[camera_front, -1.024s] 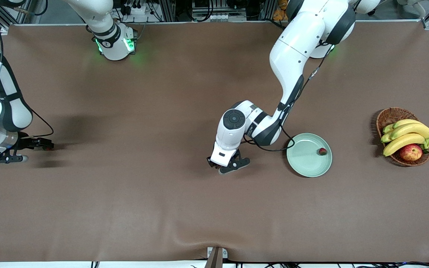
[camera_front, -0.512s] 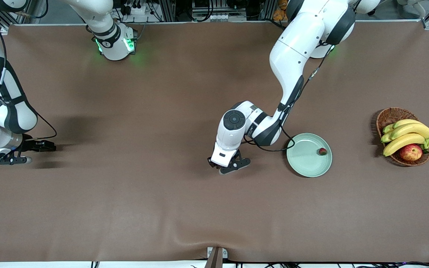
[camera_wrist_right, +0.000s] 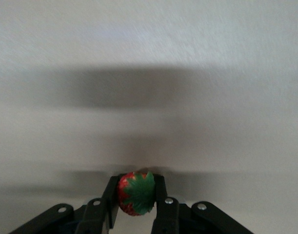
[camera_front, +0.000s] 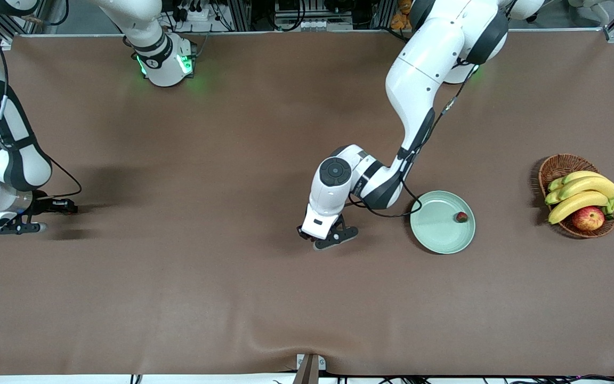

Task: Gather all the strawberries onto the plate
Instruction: 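Lower the strawberry into the plate with the left gripper while the right gripper grasps another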

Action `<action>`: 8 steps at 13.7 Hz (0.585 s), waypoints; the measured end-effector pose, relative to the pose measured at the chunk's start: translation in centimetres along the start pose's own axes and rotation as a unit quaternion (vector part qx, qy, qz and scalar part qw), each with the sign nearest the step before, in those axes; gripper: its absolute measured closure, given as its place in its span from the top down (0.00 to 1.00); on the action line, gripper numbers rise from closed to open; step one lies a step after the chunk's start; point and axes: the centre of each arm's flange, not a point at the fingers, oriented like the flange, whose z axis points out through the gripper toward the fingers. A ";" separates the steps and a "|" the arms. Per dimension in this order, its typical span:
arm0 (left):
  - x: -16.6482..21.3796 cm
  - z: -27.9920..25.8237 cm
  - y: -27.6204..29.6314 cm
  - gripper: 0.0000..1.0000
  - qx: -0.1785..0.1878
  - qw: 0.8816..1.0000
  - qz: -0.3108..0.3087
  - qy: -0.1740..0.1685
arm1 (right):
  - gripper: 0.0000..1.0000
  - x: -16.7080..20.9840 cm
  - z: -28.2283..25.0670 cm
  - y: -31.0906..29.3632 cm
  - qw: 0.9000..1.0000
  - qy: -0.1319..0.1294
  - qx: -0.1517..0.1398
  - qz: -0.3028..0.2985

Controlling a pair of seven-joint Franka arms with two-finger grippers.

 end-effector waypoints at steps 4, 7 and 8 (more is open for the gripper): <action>2.5 -2.4 0.1 0.32 -0.012 1.000 -0.012 0.014 | 0.33 5.5 -5.0 -7.2 0.996 0.043 -0.027 -0.069; 7.2 -7.6 -1.4 0.32 0.012 1.000 -0.024 0.016 | 0.33 9.3 -9.7 -15.2 0.987 0.082 -0.048 -0.131; 9.0 -9.8 -2.5 0.32 0.028 0.999 -0.016 0.012 | 0.33 10.4 -10.9 -18.1 0.982 0.094 -0.052 -0.153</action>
